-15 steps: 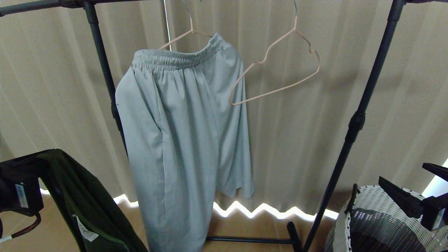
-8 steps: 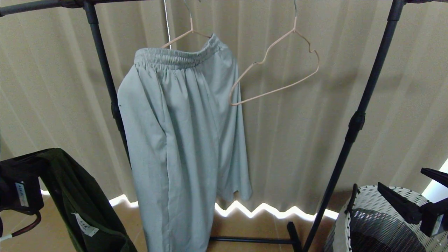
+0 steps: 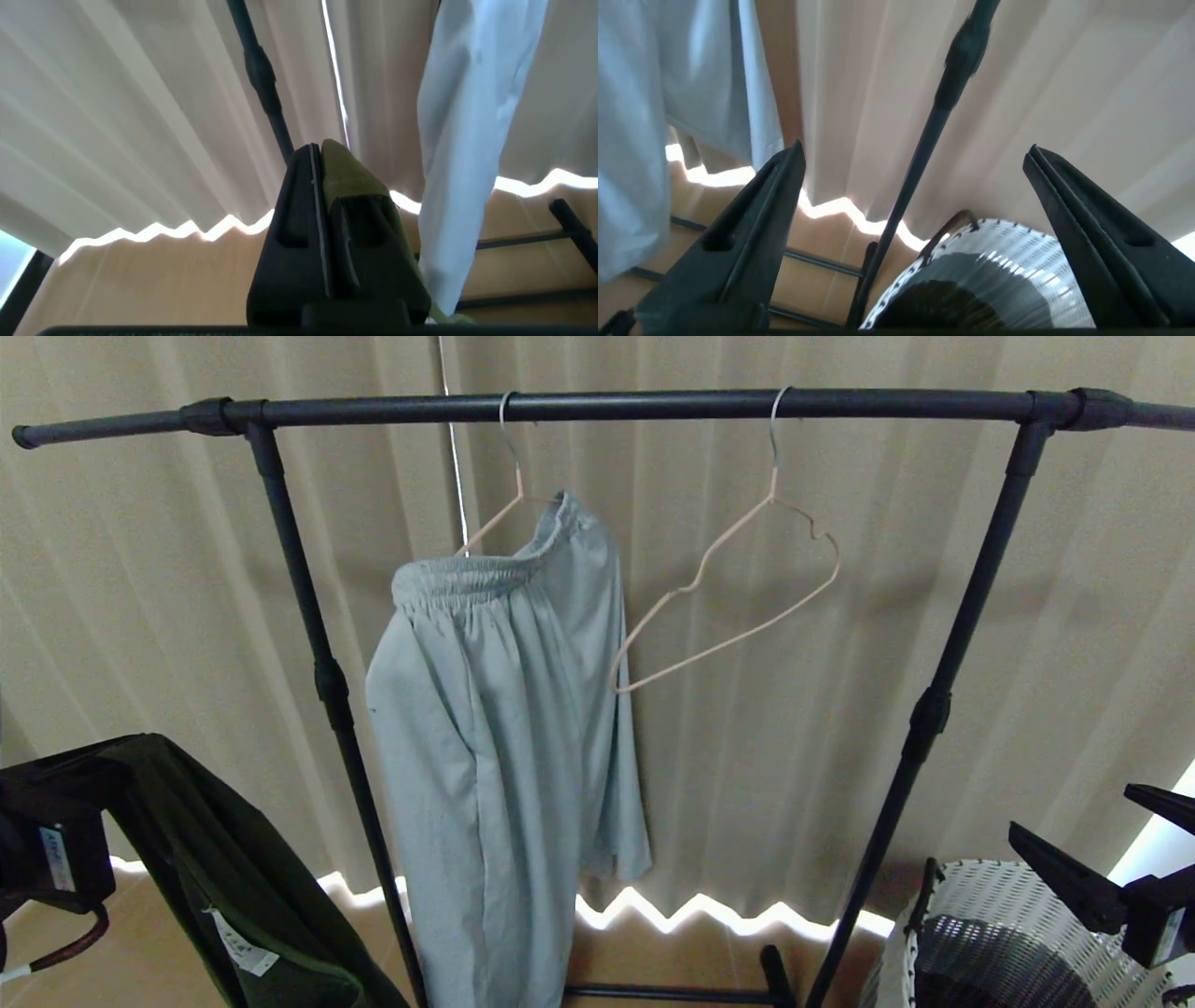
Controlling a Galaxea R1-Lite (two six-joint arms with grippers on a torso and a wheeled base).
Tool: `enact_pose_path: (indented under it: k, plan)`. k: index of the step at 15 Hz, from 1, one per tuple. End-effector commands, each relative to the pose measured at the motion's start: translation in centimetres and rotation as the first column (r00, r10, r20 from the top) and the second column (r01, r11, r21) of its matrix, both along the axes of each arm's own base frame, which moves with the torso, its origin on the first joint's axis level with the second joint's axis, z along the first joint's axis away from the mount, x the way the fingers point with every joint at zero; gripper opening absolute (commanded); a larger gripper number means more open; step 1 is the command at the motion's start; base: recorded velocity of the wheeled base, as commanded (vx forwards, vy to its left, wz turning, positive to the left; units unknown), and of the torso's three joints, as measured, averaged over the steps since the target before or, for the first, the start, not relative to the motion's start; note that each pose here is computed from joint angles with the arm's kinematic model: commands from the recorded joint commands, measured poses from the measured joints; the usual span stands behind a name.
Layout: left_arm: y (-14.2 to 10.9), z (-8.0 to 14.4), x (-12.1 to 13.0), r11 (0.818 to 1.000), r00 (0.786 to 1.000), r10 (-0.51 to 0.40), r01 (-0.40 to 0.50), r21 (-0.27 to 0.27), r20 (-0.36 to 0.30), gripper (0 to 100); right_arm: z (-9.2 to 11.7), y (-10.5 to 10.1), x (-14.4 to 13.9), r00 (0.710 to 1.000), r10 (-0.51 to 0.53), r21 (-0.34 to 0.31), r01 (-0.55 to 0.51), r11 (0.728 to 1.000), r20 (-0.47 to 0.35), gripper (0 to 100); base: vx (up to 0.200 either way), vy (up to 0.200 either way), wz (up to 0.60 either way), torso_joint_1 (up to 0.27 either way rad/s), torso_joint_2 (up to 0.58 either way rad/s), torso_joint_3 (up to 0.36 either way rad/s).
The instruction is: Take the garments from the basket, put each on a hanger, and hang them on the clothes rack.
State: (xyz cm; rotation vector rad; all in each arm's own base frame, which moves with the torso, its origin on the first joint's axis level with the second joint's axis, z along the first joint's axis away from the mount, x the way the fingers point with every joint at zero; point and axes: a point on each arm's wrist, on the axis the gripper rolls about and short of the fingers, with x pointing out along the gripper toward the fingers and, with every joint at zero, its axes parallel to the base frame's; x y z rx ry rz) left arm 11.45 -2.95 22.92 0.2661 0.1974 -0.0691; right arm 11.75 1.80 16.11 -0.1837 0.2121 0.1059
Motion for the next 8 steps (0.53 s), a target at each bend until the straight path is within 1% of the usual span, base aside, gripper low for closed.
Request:
enact_pose_path:
  k: [1, 8]
  plan:
    - [0.00, -0.11, 0.00, 1.000, 1.000, 0.000, 0.000, 0.002, -0.004, 0, -0.01, 0.01, 0.02, 1.000, 0.000, -0.001, 0.000, 1.000, -0.001, 100, 0.000, 0.000, 0.00, 0.173, -0.47, -0.290]
    - [0.05, -0.29, -0.15, 1.000, 1.000, 0.000, 0.000, 0.004, -0.005, 0, 0.08, 0.01, 0.02, 1.000, -0.001, 0.003, 0.001, 1.000, 0.005, 100, 0.000, 0.000, 0.00, 0.200, -0.47, -0.278]
